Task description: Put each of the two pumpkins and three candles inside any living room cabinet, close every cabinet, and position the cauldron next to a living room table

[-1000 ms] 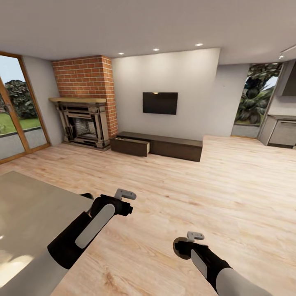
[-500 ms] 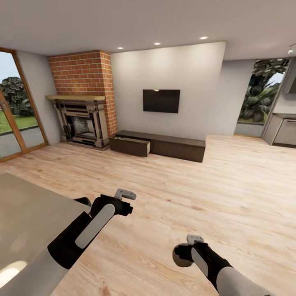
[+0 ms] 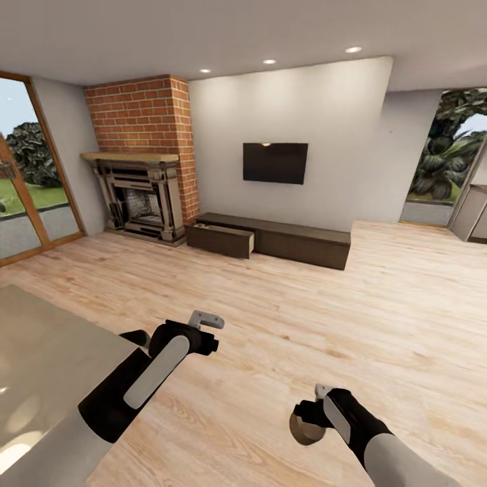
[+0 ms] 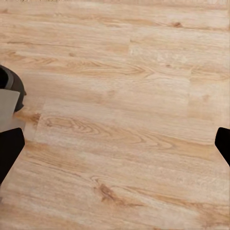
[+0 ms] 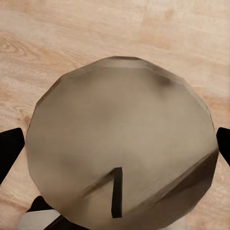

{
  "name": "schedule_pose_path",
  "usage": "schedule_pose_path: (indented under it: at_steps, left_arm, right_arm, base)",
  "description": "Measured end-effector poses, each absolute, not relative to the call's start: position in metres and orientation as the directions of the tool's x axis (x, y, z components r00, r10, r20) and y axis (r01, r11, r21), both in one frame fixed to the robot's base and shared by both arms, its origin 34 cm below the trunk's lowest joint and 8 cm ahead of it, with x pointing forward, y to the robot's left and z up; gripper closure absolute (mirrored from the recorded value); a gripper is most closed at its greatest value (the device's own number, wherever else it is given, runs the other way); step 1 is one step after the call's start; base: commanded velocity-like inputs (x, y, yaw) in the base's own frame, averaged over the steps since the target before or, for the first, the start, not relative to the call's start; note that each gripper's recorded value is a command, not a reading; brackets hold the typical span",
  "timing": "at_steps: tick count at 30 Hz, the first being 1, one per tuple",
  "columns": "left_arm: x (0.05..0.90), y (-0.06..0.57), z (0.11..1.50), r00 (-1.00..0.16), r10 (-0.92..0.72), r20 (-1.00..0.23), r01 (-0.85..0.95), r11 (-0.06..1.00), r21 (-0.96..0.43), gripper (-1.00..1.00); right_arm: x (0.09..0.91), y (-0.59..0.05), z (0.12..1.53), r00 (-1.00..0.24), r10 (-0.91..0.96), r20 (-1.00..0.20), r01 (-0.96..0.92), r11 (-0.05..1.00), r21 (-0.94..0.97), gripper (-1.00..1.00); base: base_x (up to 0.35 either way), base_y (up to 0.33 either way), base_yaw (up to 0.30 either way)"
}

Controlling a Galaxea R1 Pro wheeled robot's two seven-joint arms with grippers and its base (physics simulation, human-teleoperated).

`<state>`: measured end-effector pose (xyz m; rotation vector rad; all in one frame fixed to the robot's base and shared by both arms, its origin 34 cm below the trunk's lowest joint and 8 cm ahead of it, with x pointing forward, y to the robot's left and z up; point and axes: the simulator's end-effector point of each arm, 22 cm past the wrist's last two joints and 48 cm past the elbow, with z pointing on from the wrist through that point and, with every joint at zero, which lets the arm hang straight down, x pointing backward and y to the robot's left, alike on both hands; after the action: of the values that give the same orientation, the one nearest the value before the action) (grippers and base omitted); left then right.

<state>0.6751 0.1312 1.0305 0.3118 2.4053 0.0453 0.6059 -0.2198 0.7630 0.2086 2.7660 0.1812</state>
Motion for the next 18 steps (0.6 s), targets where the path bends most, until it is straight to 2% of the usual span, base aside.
schedule_pose_path:
  at_steps: [7,18]
  left_arm:
    - [0.6747,0.127,1.0307,-0.725,0.236,-0.647,0.215,0.97,0.112,-1.0]
    - [0.6748,0.1264,1.0309,-0.725,0.235,-0.648,0.215,0.97,0.111,-1.0]
  right_arm:
    - [0.6061,-0.2188,0.7631,-0.924,0.169,-0.343,0.122,0.98,0.155,1.0]
    - [0.6065,-0.2189,0.7629,-0.923,0.168,-0.347,0.121,0.981,0.153,1.0]
  base:
    - [0.313,-0.03,0.005]
    - [0.277,-0.187,0.0]
